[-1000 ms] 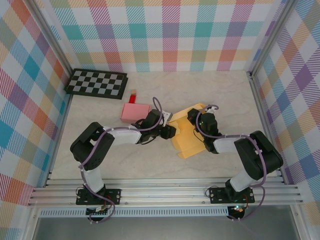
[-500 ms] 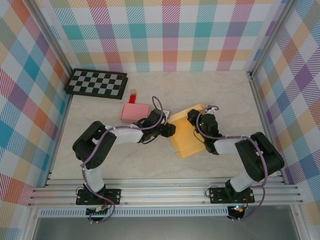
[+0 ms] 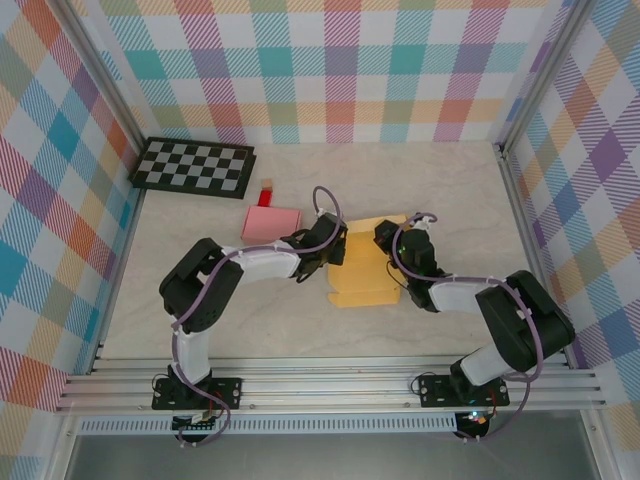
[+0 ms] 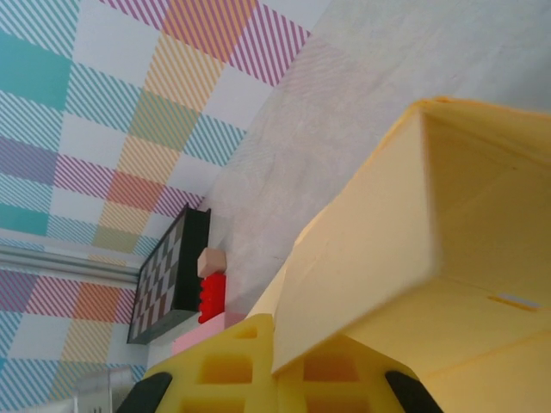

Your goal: Fold the paper box

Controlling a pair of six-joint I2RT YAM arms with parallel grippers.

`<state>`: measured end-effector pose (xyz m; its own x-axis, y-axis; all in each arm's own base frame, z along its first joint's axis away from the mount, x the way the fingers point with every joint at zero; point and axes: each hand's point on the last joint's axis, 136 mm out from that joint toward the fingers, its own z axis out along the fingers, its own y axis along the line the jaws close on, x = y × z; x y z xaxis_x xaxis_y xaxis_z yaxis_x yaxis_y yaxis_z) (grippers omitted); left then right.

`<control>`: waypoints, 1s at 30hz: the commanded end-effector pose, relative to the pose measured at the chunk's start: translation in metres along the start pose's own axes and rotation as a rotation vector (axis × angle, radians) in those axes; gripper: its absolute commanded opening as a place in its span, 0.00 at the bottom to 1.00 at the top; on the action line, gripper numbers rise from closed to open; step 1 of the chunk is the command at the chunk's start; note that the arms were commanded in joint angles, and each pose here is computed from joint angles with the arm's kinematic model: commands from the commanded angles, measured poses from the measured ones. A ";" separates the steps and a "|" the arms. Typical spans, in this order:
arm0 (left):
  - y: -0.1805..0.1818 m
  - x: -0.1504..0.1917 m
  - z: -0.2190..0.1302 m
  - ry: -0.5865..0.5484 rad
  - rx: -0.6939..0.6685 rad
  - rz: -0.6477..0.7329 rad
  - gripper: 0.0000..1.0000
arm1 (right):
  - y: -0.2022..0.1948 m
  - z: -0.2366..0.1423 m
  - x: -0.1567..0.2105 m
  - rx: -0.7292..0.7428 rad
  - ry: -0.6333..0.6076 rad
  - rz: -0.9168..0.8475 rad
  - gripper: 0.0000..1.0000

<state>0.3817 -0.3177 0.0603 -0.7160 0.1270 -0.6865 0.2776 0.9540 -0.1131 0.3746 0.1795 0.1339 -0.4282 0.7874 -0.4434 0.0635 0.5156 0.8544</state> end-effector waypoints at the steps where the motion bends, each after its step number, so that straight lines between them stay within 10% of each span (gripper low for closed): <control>1: 0.036 0.015 0.000 0.049 -0.255 0.122 0.01 | -0.024 -0.011 0.007 0.109 0.013 -0.028 0.00; 21: 0.043 0.031 0.007 0.031 -0.259 0.448 0.00 | 0.004 -0.069 -0.001 0.400 0.213 -0.009 0.27; 30: 0.045 0.036 0.013 0.039 -0.274 0.463 0.00 | 0.010 -0.031 -0.016 0.459 0.214 -0.149 0.26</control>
<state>0.3907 -0.3114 0.0637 -0.5292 0.3955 -0.7507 0.3627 0.9053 0.2212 0.3534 0.1686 0.1789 -0.5930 0.6851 -0.4230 0.3358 0.6879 0.6434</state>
